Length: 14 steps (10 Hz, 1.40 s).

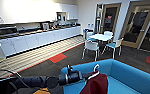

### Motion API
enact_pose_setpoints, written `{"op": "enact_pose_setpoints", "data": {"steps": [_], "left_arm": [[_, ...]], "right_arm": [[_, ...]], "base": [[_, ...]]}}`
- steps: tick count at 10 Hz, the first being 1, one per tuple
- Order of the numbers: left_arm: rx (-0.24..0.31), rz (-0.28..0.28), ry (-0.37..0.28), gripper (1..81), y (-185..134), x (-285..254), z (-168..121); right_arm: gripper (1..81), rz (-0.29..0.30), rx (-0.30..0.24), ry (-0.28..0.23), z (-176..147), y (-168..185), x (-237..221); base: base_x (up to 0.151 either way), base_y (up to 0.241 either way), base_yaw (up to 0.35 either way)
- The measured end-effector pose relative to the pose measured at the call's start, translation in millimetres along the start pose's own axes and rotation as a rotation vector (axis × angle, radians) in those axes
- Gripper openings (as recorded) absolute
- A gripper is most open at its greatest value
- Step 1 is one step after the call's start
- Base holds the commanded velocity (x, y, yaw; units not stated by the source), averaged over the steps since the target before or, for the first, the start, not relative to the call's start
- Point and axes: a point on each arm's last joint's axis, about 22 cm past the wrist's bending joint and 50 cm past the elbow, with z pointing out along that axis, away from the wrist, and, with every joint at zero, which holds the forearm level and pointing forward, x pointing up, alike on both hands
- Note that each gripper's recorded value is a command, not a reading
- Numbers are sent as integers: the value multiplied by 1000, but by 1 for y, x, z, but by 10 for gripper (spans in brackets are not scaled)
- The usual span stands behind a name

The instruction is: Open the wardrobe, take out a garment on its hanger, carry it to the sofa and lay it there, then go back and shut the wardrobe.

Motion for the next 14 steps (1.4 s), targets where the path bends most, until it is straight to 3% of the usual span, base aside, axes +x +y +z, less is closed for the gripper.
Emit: {"op": "enact_pose_setpoints", "data": {"steps": [6,8,11,14], "left_arm": [[-1,-17,-1,10,-11,-2,12],[6,-67,-6,10,-40,-3,27],[71,-160,24,10,-119,4,37],[87,-172,30,10,-147,10,60]], "right_arm": [[811,3,-1,-7,0,0,-3],[811,23,-9,-49,-1,3,-25],[811,54,-18,-128,-3,6,-55],[811,63,-21,-151,-4,6,-65]], "base": [[0,0,0],[0,0,0],[0,0,0],[0,0,0]]}}
